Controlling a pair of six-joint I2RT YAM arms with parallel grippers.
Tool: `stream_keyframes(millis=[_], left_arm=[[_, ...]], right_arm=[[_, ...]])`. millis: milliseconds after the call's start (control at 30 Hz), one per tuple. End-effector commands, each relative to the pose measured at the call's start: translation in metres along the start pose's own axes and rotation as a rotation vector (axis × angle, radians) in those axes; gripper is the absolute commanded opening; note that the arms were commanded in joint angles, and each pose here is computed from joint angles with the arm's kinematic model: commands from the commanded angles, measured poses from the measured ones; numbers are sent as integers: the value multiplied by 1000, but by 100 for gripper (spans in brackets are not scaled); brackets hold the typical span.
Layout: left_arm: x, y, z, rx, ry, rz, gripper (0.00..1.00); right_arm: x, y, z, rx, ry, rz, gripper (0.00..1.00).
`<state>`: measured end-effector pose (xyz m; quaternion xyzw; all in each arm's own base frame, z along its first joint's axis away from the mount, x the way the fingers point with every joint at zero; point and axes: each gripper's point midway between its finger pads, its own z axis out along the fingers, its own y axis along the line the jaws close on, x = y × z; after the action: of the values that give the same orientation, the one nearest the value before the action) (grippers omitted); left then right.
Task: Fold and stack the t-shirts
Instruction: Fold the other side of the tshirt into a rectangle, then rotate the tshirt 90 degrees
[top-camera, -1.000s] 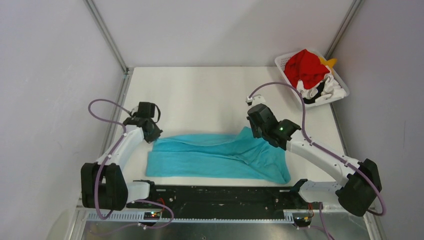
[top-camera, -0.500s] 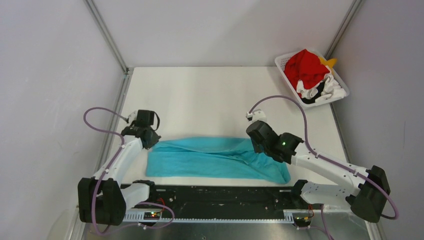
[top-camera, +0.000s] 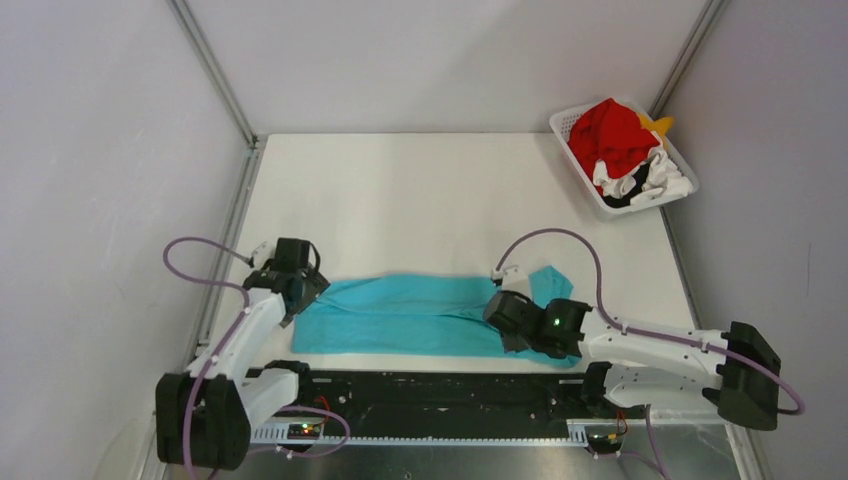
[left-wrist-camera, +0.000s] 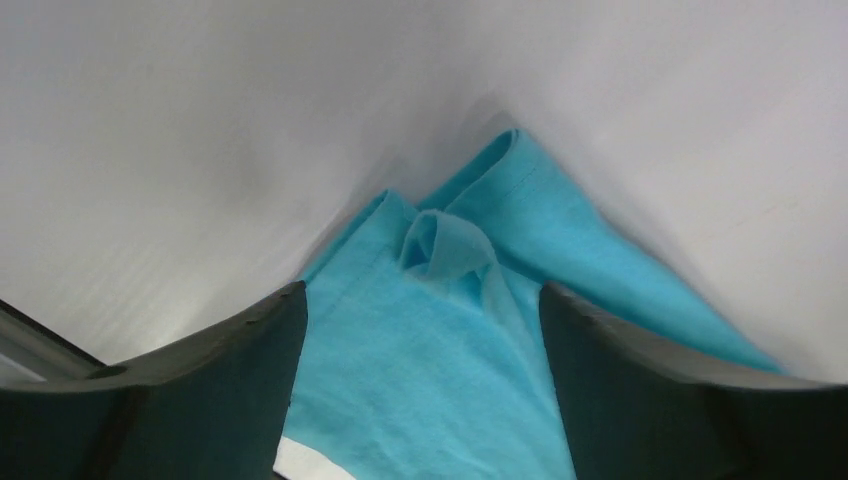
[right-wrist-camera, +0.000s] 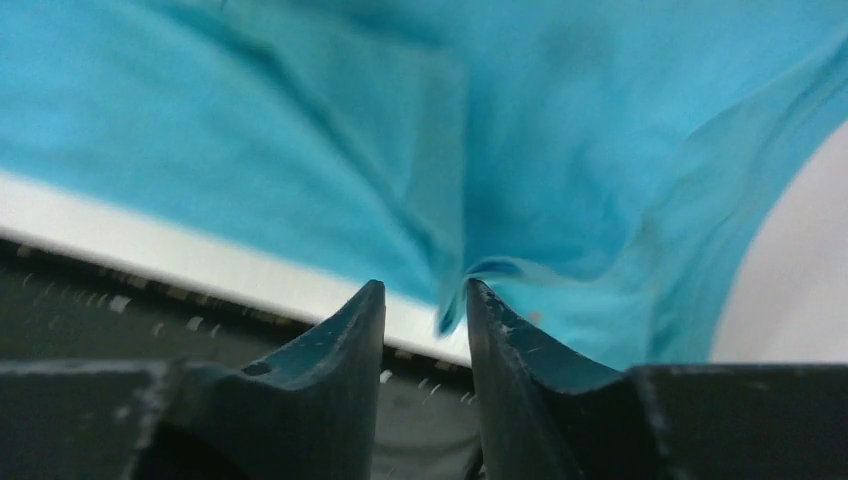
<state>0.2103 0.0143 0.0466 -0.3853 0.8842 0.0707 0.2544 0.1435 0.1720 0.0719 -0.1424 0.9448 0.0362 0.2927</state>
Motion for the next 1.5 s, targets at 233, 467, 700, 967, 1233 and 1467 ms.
stream_keyframes(millis=[233, 467, 700, 967, 1233, 1467], left_arm=[[-34, -32, -51, 238, -117, -105, 100], [-24, -92, -69, 347, -36, 99, 100], [9, -137, -36, 323, 126, 263, 100], [38, -84, 13, 96, 169, 307, 100], [58, -57, 17, 58, 220, 241, 100], [62, -82, -4, 159, 219, 170, 100]], right_arm=[[40, 39, -58, -250, 99, 92, 77], [-16, 9, -59, -177, -115, 248, 99], [-32, -29, -4, -97, -20, 596, 99], [-32, -39, 58, -71, 108, 725, 99], [-55, -65, 108, -67, 108, 863, 100], [-137, -103, 155, -40, 55, 895, 99]])
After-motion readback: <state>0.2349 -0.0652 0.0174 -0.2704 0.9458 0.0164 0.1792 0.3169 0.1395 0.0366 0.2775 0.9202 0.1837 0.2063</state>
